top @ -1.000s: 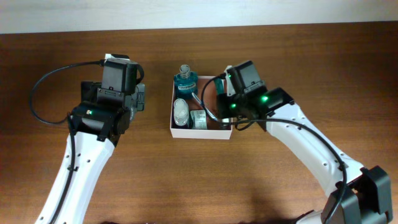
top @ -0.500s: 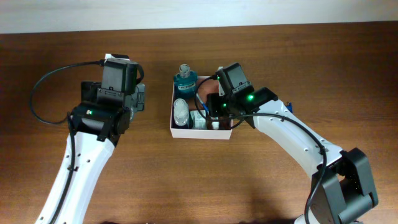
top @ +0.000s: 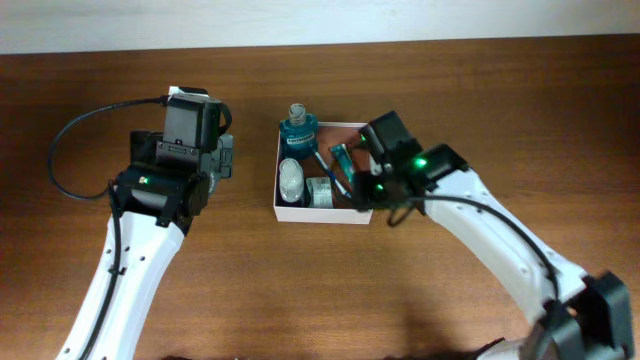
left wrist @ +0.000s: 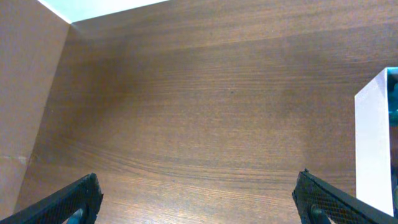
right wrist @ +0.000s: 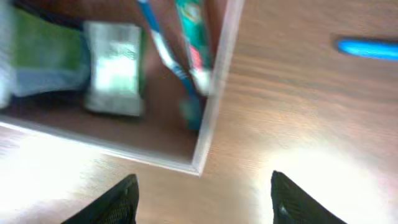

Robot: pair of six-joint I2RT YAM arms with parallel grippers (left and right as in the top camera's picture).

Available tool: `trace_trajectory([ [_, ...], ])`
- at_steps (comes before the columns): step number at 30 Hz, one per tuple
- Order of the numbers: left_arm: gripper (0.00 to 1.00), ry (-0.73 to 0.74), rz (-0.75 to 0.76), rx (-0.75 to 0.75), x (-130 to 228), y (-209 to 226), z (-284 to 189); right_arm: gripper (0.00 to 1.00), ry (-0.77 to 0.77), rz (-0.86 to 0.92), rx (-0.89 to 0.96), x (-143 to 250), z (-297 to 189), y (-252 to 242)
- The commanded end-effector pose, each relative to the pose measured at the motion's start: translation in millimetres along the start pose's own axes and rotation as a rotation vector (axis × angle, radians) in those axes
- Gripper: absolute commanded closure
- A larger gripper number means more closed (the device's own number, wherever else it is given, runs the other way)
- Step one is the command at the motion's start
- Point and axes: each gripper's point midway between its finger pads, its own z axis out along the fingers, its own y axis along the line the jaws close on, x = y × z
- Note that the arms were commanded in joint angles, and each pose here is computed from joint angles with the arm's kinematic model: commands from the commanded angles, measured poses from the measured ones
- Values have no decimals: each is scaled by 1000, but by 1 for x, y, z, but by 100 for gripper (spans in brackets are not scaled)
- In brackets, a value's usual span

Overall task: Pack container
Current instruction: 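Open the right gripper to release the tube in the box's right side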

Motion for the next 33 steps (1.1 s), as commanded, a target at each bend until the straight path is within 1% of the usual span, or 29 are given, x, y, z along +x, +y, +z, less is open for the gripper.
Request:
trace_trajectory([
  [1,1,-14,-12,-15,-5,5,-3,38,-30,47,134,8,-24,-27],
  [5,1,-14,-12,-15,-5,5,-3,36,32,135,231,30,-33,-47],
  [7,1,-14,-11,-14,-5,5,-3,36,52,145,241,36,-33,-49],
  [26,1,-14,-11,-14,-5,5,-3,35,100,145,262,48,-36,-53],
  [33,1,-14,-11,-14,-5,5,-3,35,118,192,276,54,-37,-55],
])
